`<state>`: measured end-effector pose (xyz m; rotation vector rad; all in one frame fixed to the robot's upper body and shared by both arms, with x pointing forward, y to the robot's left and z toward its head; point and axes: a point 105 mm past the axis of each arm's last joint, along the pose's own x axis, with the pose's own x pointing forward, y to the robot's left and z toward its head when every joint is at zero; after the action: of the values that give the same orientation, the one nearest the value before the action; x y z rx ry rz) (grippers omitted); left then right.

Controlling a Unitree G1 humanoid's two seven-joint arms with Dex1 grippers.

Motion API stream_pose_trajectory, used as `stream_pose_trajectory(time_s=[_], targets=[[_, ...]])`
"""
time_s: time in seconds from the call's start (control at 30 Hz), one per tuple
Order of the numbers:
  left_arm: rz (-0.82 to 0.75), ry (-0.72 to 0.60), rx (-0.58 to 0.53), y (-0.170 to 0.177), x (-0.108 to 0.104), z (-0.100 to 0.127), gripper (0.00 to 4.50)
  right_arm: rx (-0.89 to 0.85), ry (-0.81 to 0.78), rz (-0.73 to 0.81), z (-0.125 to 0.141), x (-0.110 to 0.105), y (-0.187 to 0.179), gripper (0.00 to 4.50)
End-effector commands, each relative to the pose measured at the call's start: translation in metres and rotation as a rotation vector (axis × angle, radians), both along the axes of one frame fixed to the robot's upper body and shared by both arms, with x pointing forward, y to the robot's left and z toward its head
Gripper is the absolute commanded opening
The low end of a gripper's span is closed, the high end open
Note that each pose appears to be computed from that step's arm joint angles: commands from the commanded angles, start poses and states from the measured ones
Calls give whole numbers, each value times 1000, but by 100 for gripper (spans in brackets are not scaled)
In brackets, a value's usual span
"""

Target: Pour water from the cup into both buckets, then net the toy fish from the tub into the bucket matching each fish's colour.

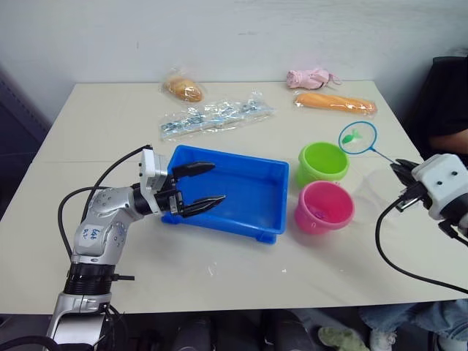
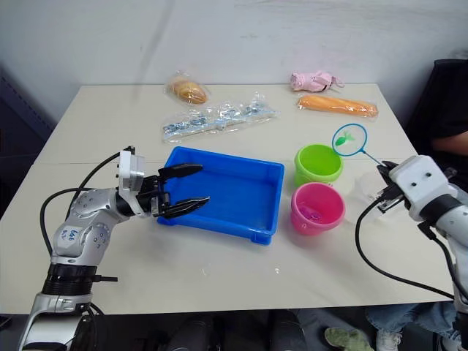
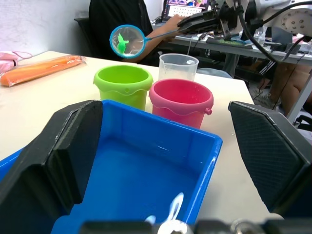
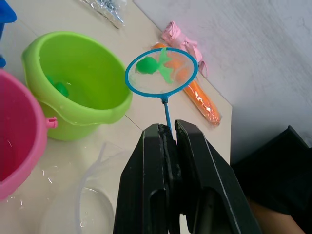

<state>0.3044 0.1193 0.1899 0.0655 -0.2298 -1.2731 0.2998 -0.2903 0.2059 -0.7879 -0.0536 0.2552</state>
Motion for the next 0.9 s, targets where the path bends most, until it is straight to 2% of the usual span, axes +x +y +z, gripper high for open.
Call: stream_pose_trajectory(time_s=[0.03,0.13,0.4,0.6,0.77,0.9], targets=[[1,-31,-2,0,-2,5,445,-43,-50,26,7,0,5,0],[4,-33,-5,-1,-2,5,445,-141,-63,45,5,1,8,0],[15,-36,-3,1,-2,5,445,-612,-169,167,0,1,17,0],[22,-41,4,5,0,7,445,-799,-246,168,1,1,8,0],[12,-42,6,4,0,6,445,-905,-282,195,-7,-1,10,0],[1,-42,5,2,0,7,445,-963,-346,194,-2,1,16,0]])
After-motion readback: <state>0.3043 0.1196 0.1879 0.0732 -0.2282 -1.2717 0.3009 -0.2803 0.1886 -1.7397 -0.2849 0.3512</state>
